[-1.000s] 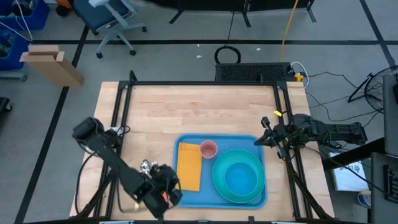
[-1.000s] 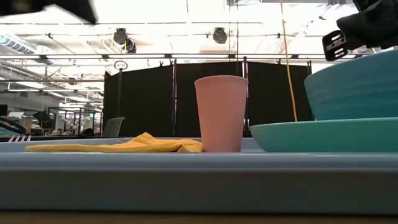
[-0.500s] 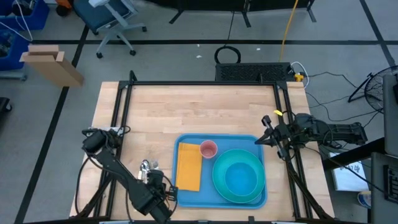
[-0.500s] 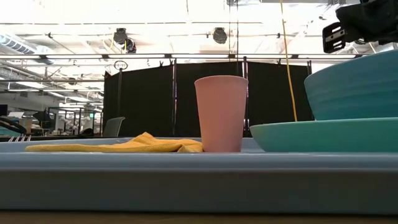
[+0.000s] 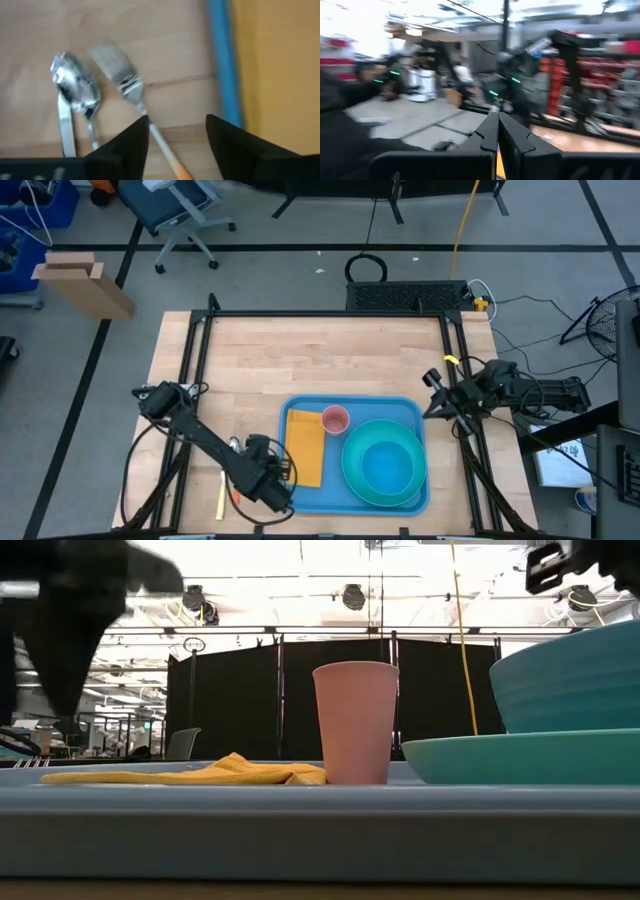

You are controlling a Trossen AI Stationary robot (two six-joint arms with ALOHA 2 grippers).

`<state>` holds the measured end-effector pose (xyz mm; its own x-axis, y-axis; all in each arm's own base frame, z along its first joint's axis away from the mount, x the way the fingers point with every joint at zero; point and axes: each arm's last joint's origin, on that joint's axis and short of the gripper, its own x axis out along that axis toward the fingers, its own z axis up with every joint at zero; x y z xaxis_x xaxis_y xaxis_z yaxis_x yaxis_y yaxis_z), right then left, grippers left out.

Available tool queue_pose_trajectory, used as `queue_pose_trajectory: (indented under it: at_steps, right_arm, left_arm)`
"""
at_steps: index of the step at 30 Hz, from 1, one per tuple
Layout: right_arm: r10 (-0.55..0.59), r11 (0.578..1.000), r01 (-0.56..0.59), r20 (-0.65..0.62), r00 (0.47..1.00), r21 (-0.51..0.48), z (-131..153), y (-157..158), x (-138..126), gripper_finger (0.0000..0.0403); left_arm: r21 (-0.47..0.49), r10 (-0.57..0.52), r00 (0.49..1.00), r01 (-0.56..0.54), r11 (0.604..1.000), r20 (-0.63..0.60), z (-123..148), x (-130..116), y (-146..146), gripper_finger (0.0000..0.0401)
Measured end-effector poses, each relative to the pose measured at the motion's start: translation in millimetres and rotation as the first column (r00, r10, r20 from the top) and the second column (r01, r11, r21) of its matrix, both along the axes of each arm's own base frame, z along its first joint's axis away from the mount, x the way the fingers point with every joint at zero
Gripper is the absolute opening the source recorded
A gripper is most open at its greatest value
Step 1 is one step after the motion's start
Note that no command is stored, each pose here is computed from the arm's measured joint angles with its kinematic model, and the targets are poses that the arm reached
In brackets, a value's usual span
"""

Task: Set up tray
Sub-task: Put the orange fork on the yellow napkin

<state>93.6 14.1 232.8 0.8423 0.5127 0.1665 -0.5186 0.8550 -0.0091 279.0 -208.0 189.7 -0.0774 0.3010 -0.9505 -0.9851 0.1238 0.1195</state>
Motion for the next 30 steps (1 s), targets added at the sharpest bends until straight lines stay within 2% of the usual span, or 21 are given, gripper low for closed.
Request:
queue_pose_trajectory:
  at_steps: [2, 7, 13, 17, 23, 30]
  right_arm:
    - [0.055, 0.998, -0.055, 0.010, 0.998, 0.001, 1.4, 1.3, -1.1, 0.0000]
    - [0.054, 0.999, -0.054, 0.003, 0.999, -0.007, 0.4, 1.3, -0.9, 0.0000]
    - [0.052, 0.998, -0.052, 0.007, 0.999, -0.018, 0.1, 1.3, -0.8, 0.0000]
    - [0.052, 0.998, -0.051, 0.009, 0.999, -0.022, 0.1, 1.3, -0.8, 0.0000]
    - [0.044, 0.998, -0.044, 0.018, 0.999, -0.036, 0.3, 1.2, -0.6, 0.0000]
    - [0.040, 0.998, -0.039, 0.028, 0.999, -0.057, 0.1, 1.2, -0.2, 0.0000]
  left_arm:
    - [-0.026, 0.055, 0.998, -0.055, 0.998, -0.011, -9.9, -3.9, -0.6, 0.0225]
    - [-0.056, 0.098, 0.995, -0.098, 0.994, 0.007, -25.5, -9.9, -4.2, 0.0254]
    - [-0.052, 0.158, 0.987, -0.159, 0.986, -0.033, -35.3, -12.9, 3.9, 0.0257]
    - [-0.087, 0.165, 0.985, -0.169, 0.982, -0.054, -47.8, -13.5, 10.6, 0.0255]
    - [-0.108, 0.147, 0.988, -0.152, 0.982, -0.049, -56.6, -13.5, 17.8, 0.0217]
    - [-0.099, 0.096, 0.995, -0.100, 0.990, -0.040, -57.4, -12.0, 19.0, 0.0122]
